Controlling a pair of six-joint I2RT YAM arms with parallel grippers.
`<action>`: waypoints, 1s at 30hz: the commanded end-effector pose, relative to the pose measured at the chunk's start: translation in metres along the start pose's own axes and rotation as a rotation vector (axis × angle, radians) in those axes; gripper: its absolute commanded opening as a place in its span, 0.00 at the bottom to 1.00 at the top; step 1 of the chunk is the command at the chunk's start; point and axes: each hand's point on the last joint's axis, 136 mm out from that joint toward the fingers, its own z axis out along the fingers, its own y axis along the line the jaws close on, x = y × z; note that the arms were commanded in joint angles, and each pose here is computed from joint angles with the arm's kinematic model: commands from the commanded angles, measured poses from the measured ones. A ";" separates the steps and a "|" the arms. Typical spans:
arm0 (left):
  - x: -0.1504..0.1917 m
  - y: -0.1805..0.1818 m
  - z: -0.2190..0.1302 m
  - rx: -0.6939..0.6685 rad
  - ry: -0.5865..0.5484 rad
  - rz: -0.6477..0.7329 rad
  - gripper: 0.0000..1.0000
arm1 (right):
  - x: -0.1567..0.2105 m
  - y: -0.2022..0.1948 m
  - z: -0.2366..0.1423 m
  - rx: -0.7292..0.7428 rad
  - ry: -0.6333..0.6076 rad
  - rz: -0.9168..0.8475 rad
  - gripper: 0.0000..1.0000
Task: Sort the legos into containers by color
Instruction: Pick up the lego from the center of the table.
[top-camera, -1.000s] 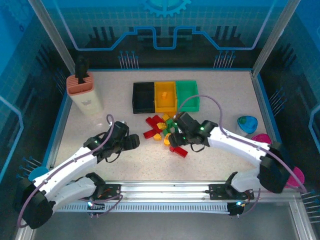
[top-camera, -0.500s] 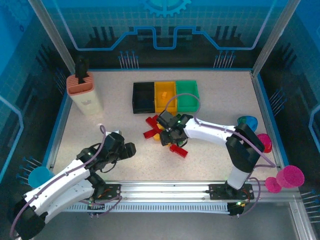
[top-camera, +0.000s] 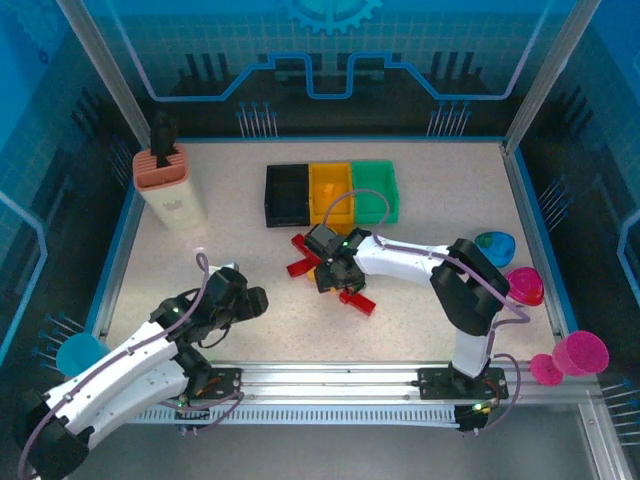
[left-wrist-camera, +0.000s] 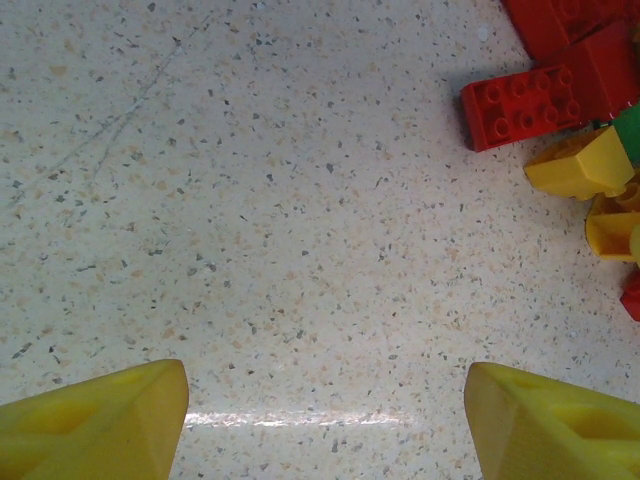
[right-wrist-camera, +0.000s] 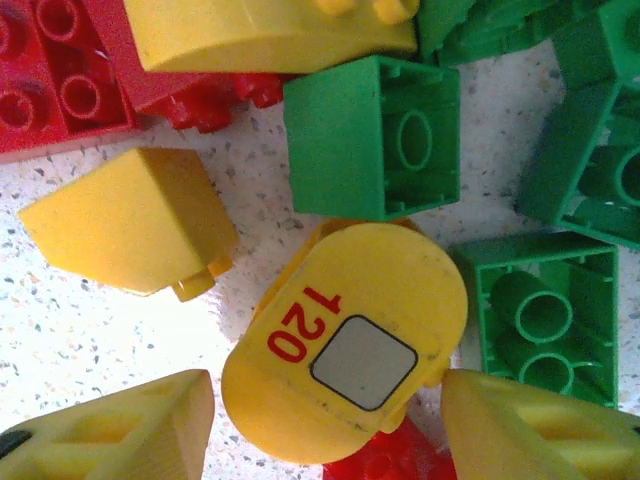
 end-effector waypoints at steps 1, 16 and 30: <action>0.004 0.010 0.000 -0.034 0.002 0.008 0.74 | 0.003 0.001 0.012 0.032 0.019 0.018 0.62; 0.002 0.007 0.000 -0.020 -0.012 0.009 0.74 | -0.002 -0.007 0.018 0.098 0.001 0.037 0.51; -0.010 -0.004 -0.007 0.016 -0.056 0.097 0.74 | -0.049 -0.005 -0.069 0.061 -0.173 -0.021 0.38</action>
